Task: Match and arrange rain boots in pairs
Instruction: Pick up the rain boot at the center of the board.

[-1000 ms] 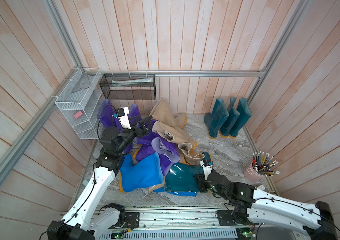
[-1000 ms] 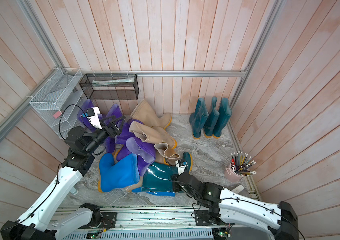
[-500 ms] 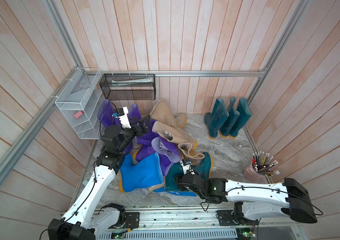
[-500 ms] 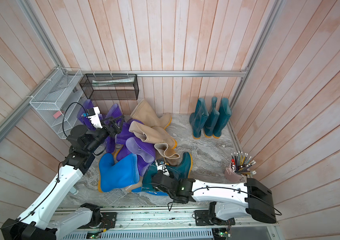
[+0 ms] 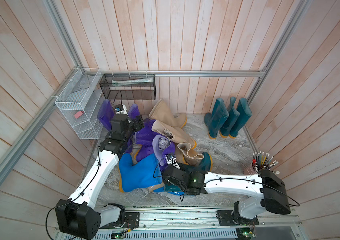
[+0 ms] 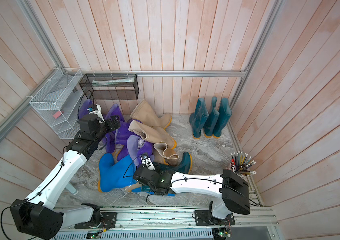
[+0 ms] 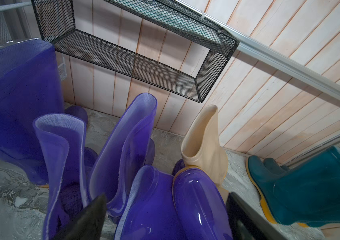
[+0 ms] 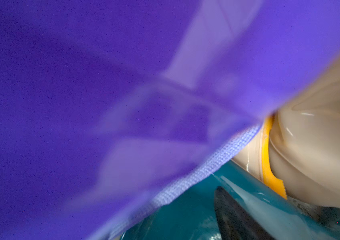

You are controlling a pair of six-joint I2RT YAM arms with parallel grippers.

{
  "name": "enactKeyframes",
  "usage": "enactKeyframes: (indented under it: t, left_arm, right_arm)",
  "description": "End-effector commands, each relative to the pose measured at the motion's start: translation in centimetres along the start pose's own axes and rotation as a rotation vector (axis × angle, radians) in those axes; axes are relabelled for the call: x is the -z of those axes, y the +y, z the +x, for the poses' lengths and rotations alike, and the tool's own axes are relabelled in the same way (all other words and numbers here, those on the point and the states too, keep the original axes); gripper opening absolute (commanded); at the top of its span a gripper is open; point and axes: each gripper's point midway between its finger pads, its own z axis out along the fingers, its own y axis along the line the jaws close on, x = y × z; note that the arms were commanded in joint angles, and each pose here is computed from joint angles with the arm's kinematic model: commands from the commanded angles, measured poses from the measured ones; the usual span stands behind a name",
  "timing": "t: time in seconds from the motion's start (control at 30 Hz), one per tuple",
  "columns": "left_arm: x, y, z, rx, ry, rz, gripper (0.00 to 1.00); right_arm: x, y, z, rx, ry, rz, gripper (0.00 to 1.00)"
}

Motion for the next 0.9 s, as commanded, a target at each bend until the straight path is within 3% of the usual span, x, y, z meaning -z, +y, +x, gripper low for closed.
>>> enactKeyframes:
  t: [0.0, 0.33, 0.57, 0.87]
  left_arm:
    - [0.4, 0.1, -0.5, -0.027, -0.012, -0.005, 0.91]
    - [0.9, -1.2, -0.8, -0.010, -0.027, 0.074, 0.91]
    - [1.0, -2.2, -0.5, -0.008, -0.022, 0.137, 0.91]
    - [0.9, -2.8, -0.1, 0.003, -0.013, 0.177, 0.91]
  right_arm:
    - [0.2, 0.0, 1.4, 0.052, 0.056, 0.016, 0.81]
    - [0.4, 2.2, 4.8, 0.089, 0.175, -0.131, 0.87]
    - [-0.8, 0.8, 7.1, 0.147, 0.261, 0.039, 0.88]
    - [1.5, 1.4, 7.0, 0.149, 0.242, -0.007, 0.89]
